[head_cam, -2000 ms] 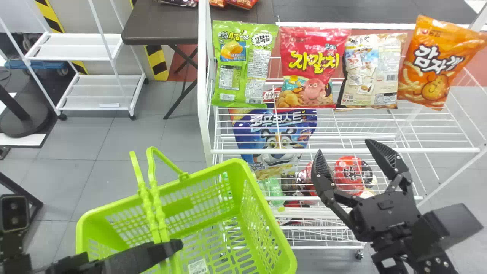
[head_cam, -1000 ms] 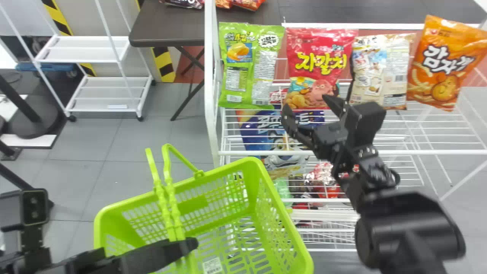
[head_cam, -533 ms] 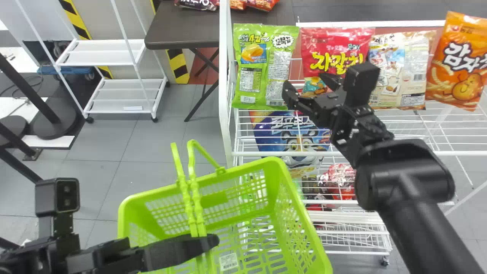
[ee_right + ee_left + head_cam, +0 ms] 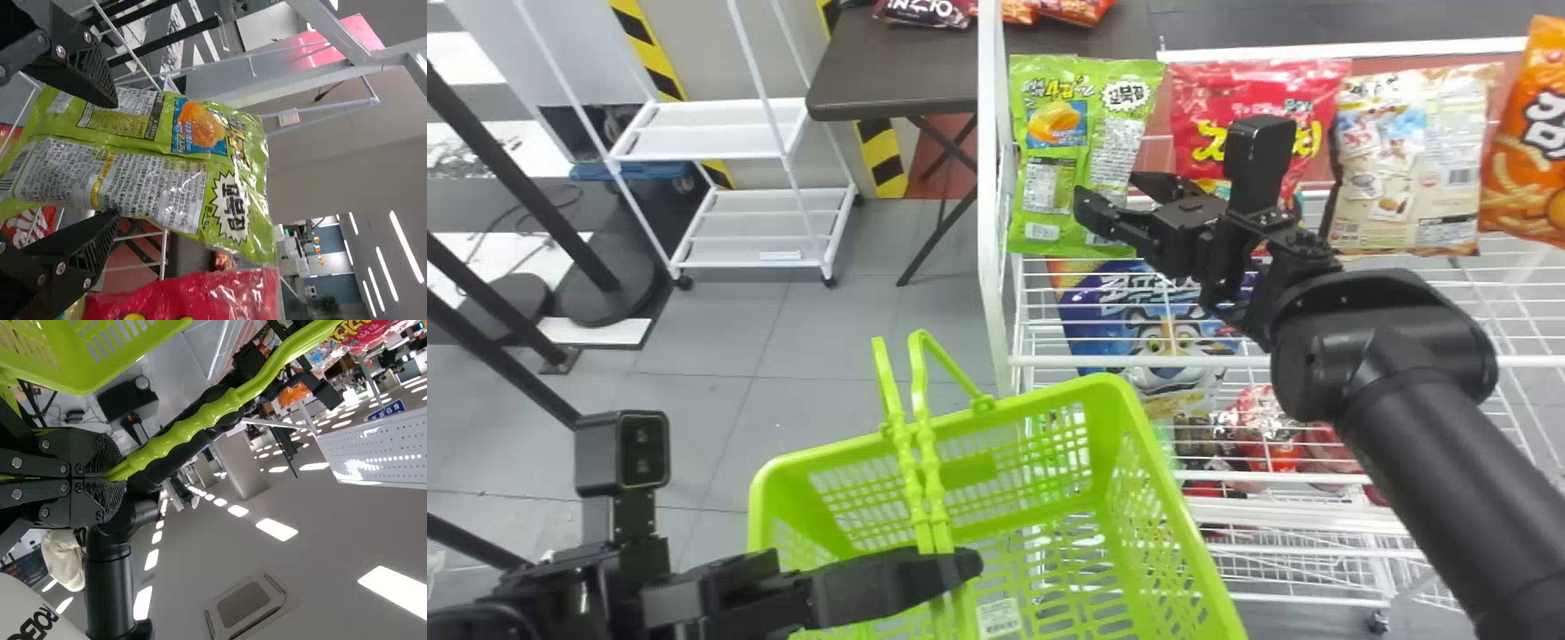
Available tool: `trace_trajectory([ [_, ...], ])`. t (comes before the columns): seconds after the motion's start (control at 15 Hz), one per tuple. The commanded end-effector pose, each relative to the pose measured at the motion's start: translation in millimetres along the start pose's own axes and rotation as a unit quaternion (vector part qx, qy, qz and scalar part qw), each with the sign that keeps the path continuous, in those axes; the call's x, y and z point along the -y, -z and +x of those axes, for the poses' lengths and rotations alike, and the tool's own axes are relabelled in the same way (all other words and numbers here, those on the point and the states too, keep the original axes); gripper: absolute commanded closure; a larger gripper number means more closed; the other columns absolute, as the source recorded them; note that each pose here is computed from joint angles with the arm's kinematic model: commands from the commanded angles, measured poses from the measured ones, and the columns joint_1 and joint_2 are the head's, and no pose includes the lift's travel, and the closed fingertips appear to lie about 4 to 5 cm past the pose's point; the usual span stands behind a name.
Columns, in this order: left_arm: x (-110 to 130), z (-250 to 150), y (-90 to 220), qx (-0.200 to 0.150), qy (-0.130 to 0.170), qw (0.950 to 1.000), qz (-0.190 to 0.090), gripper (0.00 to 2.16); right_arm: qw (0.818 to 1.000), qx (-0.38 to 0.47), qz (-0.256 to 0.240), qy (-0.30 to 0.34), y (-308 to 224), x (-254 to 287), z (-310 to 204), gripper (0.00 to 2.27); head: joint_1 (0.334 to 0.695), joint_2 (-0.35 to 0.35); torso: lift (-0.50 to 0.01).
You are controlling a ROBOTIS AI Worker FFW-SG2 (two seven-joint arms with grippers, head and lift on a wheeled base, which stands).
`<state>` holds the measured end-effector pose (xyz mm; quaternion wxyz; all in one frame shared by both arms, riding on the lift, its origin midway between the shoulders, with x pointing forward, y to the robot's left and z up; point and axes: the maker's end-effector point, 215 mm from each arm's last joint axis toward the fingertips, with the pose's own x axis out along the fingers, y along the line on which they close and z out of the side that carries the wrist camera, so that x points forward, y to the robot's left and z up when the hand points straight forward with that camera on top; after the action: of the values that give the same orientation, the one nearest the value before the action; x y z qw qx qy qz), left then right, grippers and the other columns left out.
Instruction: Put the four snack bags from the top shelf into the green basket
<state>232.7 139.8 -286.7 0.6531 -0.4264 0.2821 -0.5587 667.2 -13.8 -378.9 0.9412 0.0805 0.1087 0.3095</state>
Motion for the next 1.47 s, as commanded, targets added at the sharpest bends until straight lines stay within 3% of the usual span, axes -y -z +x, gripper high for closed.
trace_trajectory([
  [0.0, 1, -1, 0, 0.000, 0.006, 1.0000, -0.002, 2.15, 1.000, -0.006, -0.007, -0.002, -1, -1, 4, 1.66, 0.695, 0.155, -0.003],
  [0.07, 0, -1, 0, 0.001, 0.006, 1.0000, -0.004, 2.15, 1.000, -0.008, -0.008, 0.005, 0, 1, 4, 2.11, 0.695, 0.157, -0.003],
  [0.2, -2, -2, -1, 0.002, 0.005, 1.0000, -0.006, 2.15, 1.000, -0.011, -0.014, 0.007, 3, 1, 3, 2.25, 0.695, 0.156, -0.003],
  [0.6, -1, -7, -5, 0.005, 0.007, 1.0000, -0.004, 2.15, 1.000, 0.014, 0.006, -0.009, -20, -34, -23, 2.25, 0.695, 0.173, -0.003],
  [0.93, -4, -4, -11, 0.005, 0.014, 0.9999, -0.003, 2.15, 0.998, 0.007, 0.064, 0.024, -20, -27, -108, 2.25, 0.695, 0.154, -0.003],
  [1.4, -11, 2, -19, 0.005, 0.021, 0.9997, -0.007, 2.15, 0.990, -0.033, 0.134, -0.018, -19, -99, -223, 2.25, 0.695, 0.112, -0.003],
])
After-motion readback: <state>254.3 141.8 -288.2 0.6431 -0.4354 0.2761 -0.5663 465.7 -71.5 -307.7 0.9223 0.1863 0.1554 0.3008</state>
